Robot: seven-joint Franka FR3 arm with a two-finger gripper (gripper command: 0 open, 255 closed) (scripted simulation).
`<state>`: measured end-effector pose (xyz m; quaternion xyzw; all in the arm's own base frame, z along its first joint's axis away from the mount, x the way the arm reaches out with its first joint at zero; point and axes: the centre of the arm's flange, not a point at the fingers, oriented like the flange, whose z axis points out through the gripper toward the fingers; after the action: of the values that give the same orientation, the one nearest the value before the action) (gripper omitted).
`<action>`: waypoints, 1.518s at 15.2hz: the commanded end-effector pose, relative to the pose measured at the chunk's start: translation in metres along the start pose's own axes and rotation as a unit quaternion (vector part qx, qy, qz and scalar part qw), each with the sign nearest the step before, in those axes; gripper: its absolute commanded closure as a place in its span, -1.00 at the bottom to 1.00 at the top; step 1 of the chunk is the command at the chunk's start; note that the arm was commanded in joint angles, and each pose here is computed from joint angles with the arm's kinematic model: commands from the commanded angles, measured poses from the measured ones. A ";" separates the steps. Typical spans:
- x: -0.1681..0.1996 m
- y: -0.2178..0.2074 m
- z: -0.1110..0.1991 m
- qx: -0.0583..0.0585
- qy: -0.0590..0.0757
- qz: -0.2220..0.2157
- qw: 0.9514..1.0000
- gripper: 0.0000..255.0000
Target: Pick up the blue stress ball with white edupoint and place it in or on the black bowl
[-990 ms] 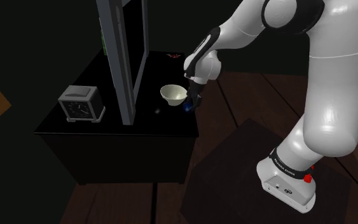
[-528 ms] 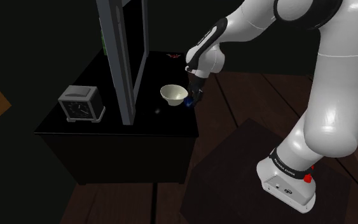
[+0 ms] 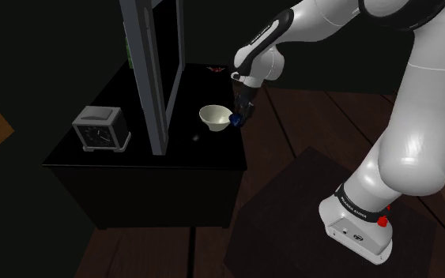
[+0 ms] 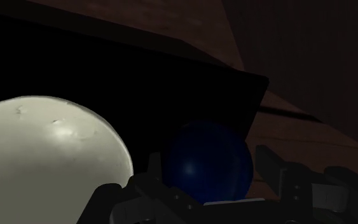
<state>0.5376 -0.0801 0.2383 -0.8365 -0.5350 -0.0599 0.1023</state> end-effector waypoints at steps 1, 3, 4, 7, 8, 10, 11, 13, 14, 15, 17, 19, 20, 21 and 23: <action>0.002 -0.001 -0.010 0.000 0.000 0.000 1.000 1.00; 0.005 -0.002 -0.020 0.000 0.000 0.000 1.000 1.00; 0.006 -0.003 -0.026 0.000 0.000 0.000 1.000 1.00; 0.031 0.004 -0.025 0.000 0.000 0.000 1.000 1.00; 0.044 0.008 -0.023 0.000 0.000 0.000 1.000 1.00; 0.069 0.015 -0.019 0.000 0.000 0.000 1.000 1.00; 0.082 0.019 -0.017 0.000 0.000 0.000 1.000 1.00; 0.107 0.026 -0.013 0.000 0.000 0.000 1.000 1.00; 0.119 0.030 -0.012 0.000 0.000 0.000 1.000 1.00; 0.132 0.033 -0.010 0.000 0.000 0.000 1.000 1.00; 0.157 0.041 -0.006 0.000 0.000 0.000 1.000 1.00; 0.182 0.048 -0.002 0.000 0.000 0.000 1.000 1.00; 0.194 0.052 0.000 0.000 0.000 0.000 1.000 1.00; 0.207 0.056 0.002 0.000 0.000 0.000 1.000 1.00; 0.205 0.057 0.012 0.000 0.000 0.000 1.000 1.00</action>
<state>0.6733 0.0779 0.2682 -0.8364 -0.5352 -0.0596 0.1024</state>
